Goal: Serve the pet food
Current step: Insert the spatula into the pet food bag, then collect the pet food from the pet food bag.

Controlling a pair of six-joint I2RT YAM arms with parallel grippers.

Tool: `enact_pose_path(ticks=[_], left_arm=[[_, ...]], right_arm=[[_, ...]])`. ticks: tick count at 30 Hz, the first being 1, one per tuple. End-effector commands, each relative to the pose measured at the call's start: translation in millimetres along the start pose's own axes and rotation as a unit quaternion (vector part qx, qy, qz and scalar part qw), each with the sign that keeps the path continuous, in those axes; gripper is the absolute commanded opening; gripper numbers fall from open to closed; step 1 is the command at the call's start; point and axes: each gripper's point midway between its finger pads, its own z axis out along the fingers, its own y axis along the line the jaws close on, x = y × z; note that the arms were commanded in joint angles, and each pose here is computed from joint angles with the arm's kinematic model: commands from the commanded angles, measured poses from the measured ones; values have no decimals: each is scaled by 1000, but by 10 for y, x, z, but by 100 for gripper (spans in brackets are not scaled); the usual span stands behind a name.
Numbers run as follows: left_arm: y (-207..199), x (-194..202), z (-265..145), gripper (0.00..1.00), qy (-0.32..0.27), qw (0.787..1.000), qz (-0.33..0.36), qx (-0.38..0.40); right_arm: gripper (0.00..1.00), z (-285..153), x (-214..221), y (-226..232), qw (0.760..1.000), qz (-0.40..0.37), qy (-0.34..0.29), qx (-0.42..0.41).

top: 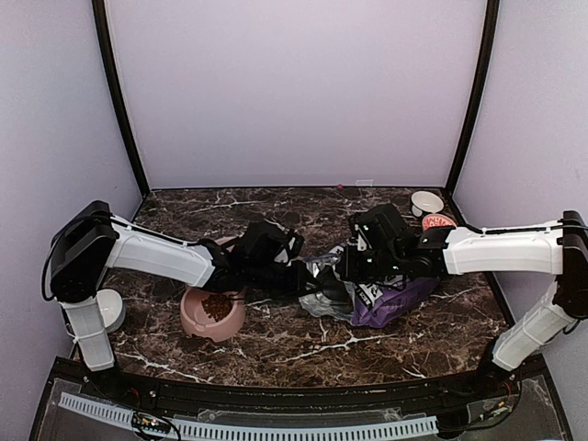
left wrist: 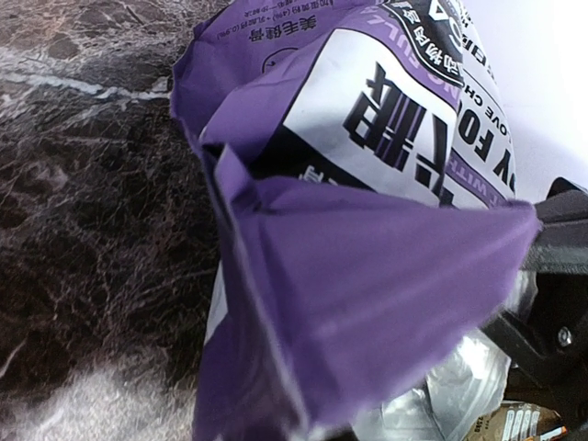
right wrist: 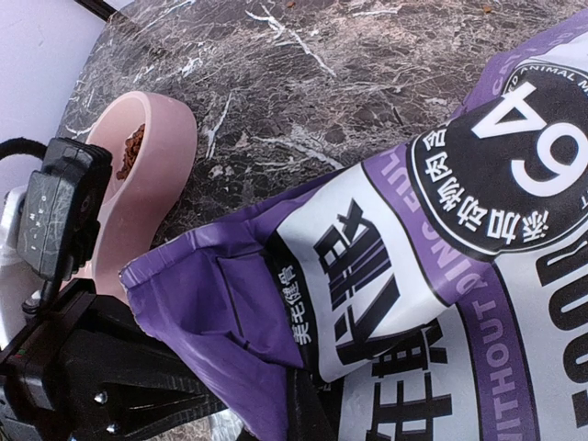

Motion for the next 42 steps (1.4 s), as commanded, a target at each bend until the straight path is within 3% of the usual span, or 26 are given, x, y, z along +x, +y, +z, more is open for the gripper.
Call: enact_pose_path(ticks=[1,18,42], left_arm=[[46,-12,135,0,-1,1000,8,-3],[42,14,342,0,-5,999,6,41],[-67,-7,214,0,-32,994,5,103]], right_arm=[[0,-57,14,-138,1000,8,1,19],[0,-50,32,-159,1000,9,3,22],[0,-58,48,-187,1000,15,2,25]])
